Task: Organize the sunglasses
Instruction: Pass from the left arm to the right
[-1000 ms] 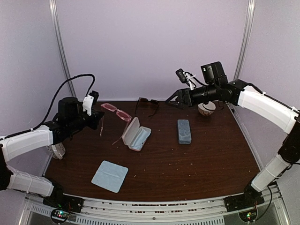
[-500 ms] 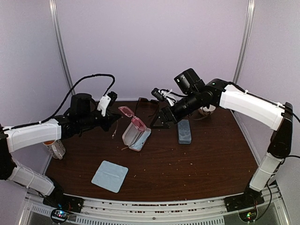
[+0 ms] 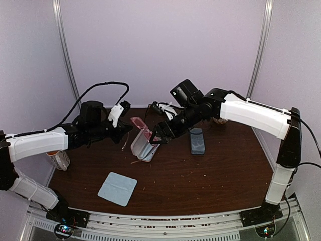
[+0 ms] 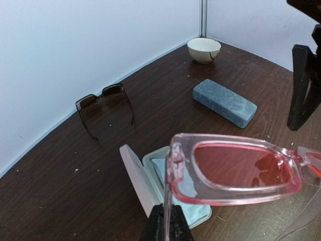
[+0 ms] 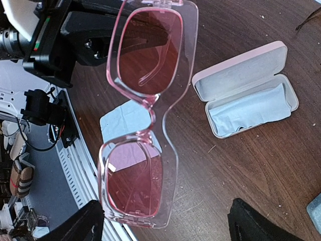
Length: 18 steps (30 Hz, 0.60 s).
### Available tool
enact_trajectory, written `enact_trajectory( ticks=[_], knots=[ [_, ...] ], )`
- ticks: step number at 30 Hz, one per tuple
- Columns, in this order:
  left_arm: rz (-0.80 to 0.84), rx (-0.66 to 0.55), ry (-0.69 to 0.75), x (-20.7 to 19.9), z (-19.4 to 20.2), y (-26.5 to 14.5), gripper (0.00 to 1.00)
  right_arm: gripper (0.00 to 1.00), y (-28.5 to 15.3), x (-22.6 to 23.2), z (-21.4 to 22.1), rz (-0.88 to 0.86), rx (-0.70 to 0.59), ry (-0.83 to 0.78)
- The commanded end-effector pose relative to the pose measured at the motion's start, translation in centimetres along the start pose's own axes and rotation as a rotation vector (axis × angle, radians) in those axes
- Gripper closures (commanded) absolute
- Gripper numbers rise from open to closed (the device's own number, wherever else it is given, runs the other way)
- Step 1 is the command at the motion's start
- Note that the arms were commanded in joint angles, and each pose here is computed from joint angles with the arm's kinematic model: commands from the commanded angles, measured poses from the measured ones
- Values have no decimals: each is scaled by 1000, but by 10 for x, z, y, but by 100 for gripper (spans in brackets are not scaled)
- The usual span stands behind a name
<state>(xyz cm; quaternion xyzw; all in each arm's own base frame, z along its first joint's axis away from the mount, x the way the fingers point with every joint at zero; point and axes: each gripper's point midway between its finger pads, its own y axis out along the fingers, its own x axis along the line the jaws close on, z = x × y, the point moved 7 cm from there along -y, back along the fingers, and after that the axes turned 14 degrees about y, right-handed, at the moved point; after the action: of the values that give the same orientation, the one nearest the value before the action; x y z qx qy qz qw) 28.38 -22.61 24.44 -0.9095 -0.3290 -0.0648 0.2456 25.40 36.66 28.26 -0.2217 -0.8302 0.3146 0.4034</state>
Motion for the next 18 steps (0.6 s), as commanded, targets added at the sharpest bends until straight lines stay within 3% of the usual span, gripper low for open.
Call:
enact_trajectory(
  ticks=[1, 18],
  knots=[
    [-36, -36, 27, 4, -15, 1, 100, 14, 6, 8, -10, 7, -34, 13],
    [-67, 11, 51, 2, -11, 7, 100, 28, 23, 18, -10, -59, -10, 41]
  ],
)
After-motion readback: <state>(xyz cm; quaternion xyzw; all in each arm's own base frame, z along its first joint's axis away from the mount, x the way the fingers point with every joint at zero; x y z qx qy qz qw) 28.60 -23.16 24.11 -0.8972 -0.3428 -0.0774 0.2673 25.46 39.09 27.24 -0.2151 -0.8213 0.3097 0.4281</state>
